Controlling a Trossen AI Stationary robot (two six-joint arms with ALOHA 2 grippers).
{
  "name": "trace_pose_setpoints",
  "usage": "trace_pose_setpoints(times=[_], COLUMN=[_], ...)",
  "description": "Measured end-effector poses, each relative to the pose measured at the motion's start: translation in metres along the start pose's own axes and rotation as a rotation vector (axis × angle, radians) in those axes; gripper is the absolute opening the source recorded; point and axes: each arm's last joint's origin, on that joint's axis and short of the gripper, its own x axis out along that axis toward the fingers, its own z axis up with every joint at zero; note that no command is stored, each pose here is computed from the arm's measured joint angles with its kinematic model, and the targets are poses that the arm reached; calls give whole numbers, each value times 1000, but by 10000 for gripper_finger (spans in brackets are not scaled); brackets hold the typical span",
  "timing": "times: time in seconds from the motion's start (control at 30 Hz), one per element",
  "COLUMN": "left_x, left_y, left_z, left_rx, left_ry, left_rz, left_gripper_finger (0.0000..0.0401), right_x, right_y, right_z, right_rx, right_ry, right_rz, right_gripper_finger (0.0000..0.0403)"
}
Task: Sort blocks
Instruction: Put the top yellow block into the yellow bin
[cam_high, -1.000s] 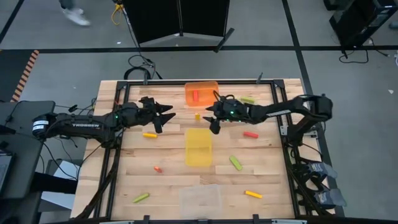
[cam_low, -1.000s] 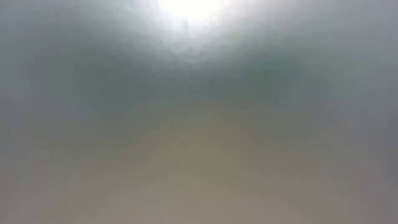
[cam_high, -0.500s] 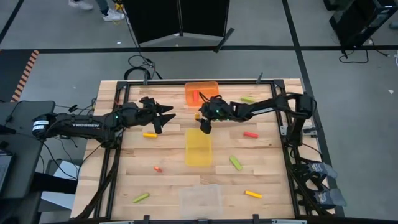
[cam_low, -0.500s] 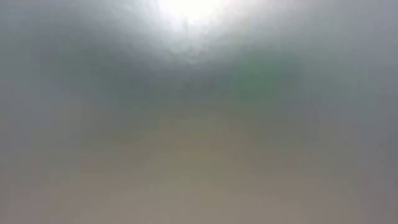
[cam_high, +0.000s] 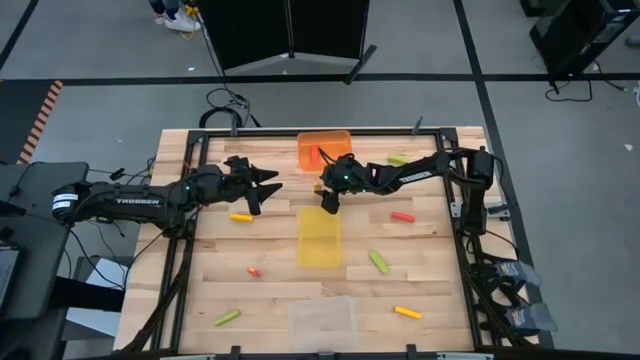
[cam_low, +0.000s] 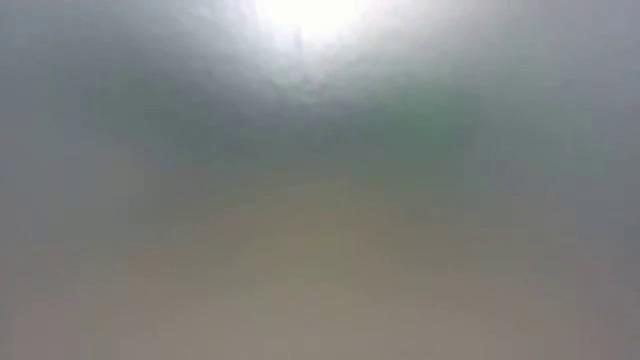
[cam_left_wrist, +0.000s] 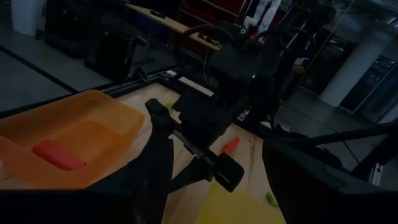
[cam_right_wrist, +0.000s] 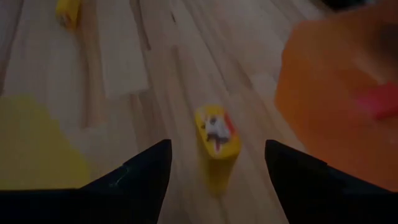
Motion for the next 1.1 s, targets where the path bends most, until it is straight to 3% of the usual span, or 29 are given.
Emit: trace_pose_setpoints(times=[0.37, 0.9, 1.1], left_x=[0, 0, 0], left_y=[1, 1, 1], left_z=[-1, -1, -1], left_rx=[2, 2, -5], left_ry=[16, 16, 15], left_rz=[8, 9, 10], left_gripper_finger=[252, 252, 252], right_x=[8, 11, 11], right_y=[0, 1, 3], right_z=[-2, -2, -1], right_rx=[1, -2, -28], right_ry=[-15, -46, -53], right_rz=[1, 7, 4], right_gripper_finger=[221, 73, 72])
